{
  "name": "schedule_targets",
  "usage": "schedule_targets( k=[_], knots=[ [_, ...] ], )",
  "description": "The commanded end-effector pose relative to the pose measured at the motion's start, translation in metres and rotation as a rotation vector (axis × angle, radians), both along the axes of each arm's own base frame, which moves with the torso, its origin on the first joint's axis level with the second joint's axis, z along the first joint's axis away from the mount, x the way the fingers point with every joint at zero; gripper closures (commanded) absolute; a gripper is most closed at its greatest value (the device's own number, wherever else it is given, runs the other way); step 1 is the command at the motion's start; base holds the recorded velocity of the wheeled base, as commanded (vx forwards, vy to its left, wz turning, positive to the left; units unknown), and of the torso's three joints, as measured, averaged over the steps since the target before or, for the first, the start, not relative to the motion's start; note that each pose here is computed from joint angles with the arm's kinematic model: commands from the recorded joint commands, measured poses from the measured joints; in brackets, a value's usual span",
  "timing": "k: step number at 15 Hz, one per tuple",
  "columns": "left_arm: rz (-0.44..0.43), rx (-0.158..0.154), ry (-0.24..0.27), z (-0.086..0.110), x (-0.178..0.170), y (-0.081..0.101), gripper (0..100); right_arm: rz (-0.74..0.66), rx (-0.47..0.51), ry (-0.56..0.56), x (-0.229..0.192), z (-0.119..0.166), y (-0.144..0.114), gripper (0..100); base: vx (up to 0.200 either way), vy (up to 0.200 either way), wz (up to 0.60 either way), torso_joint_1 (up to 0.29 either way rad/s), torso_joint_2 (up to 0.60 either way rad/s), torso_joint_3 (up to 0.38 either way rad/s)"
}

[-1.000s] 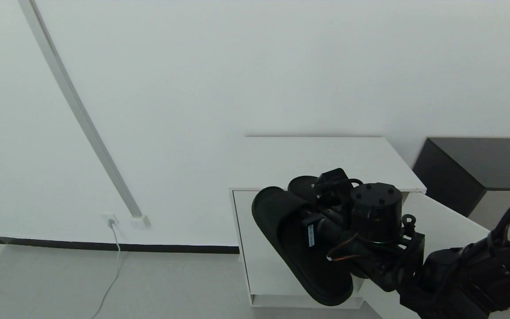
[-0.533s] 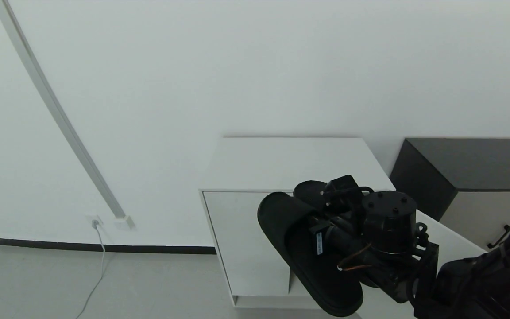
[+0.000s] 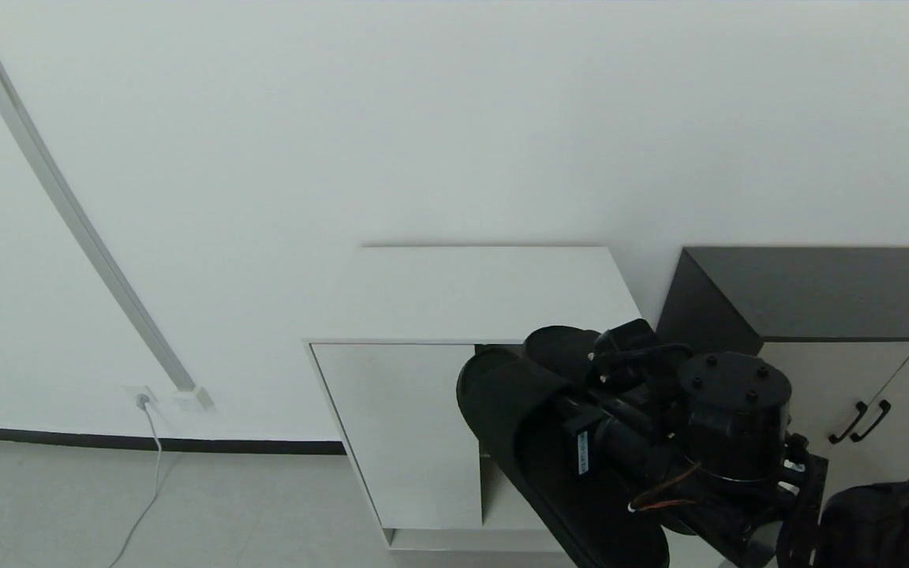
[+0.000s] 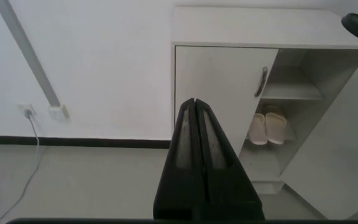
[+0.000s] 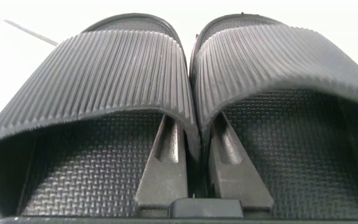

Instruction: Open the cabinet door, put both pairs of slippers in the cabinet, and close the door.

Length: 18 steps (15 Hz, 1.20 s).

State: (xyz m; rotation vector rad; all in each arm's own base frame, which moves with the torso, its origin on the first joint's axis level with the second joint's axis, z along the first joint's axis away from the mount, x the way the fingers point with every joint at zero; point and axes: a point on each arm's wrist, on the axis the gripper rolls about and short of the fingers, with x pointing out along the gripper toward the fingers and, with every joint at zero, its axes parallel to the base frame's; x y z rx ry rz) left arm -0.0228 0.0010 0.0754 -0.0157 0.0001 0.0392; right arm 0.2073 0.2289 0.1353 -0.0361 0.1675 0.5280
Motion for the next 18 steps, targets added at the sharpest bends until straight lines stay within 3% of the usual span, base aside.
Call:
schedule_targets(
  k=[1,18],
  knots=[
    [0.001,-0.001,0.000,0.000,0.000,0.000,100,0.007,-0.004,0.004,-0.003,-0.001,0.000,100,0.000,0.000,0.00,0.000,0.00,0.000],
    [0.002,-0.003,-0.001,0.000,0.000,0.000,100,0.018,-0.009,0.030,0.002,-0.012,0.000,100,0.000,0.000,0.00,-0.016,0.03,0.018]
  ],
)
